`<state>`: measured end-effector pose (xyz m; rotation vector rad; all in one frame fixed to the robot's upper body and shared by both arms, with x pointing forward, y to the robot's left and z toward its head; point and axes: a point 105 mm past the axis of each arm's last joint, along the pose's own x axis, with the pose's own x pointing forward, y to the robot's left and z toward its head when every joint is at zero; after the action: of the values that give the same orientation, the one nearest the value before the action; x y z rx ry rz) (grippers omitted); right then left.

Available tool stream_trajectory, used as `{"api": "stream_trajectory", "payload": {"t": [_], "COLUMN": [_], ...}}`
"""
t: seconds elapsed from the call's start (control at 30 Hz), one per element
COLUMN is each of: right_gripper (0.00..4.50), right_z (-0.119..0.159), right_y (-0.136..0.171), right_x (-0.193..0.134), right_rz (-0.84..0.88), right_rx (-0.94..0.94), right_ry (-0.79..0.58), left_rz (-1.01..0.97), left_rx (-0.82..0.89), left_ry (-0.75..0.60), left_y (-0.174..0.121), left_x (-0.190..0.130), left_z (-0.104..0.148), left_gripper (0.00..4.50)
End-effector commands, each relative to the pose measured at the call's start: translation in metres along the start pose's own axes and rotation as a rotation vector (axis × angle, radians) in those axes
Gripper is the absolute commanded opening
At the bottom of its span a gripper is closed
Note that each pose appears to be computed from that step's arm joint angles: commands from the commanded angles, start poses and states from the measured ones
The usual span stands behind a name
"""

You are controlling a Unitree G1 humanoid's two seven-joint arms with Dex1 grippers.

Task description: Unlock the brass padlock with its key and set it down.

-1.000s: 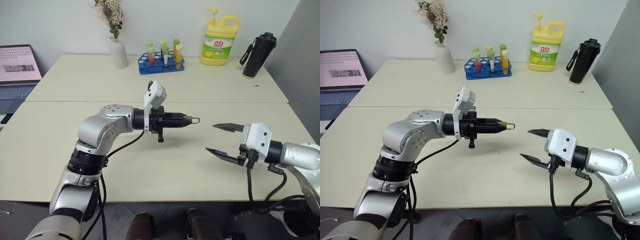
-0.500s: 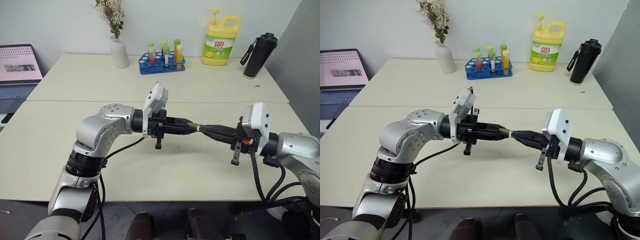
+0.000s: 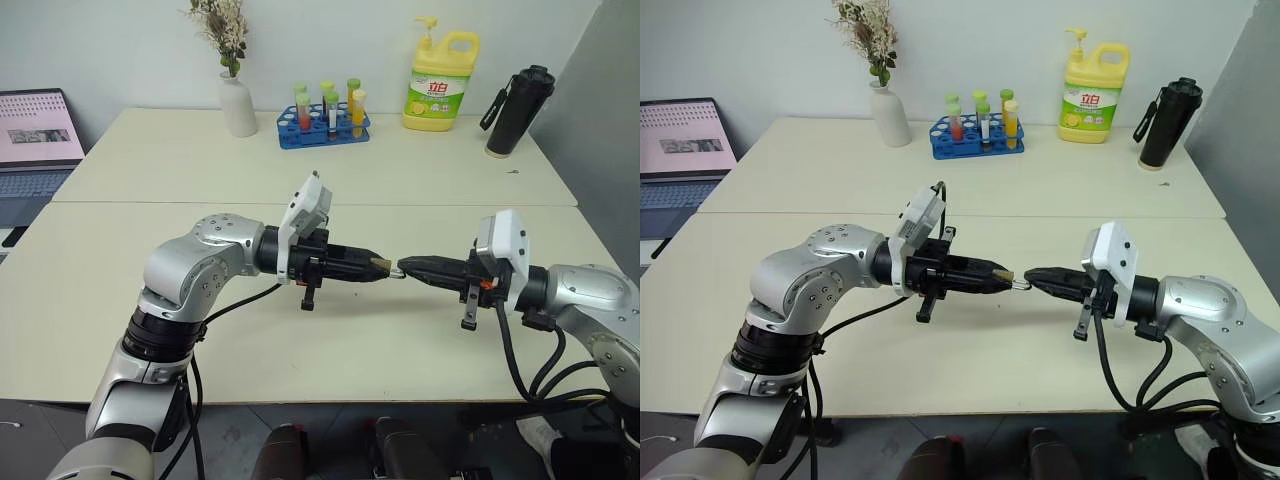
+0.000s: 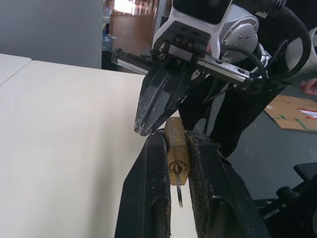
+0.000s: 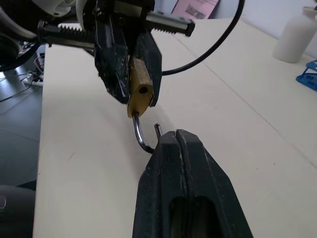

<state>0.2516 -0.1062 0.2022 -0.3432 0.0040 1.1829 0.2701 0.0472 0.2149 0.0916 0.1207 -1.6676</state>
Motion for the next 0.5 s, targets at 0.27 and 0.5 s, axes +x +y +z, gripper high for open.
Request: {"api": "stream_trajectory", "payload": {"t": [0.27,0.5], "right_gripper": [0.0,0.0], "right_z": [0.0014,-0.0007], "right_y": [0.0101,0.0121], "right_x": [-0.0006,-0.0006], "right_rz": [0.093,0.098], "right_rx": [-0.012,-0.009], "right_ry": [0.005,0.012], "left_rz": [-0.042,-0.03], "left_rx": [-0.013,-0.017], "left_ry": [-0.02,-0.017], "left_y": [-0.0093,-0.0073], "left_x": [-0.0003,-0.0005], "left_z": [0.006,0.0052], "left_gripper": [0.17,0.17]}}
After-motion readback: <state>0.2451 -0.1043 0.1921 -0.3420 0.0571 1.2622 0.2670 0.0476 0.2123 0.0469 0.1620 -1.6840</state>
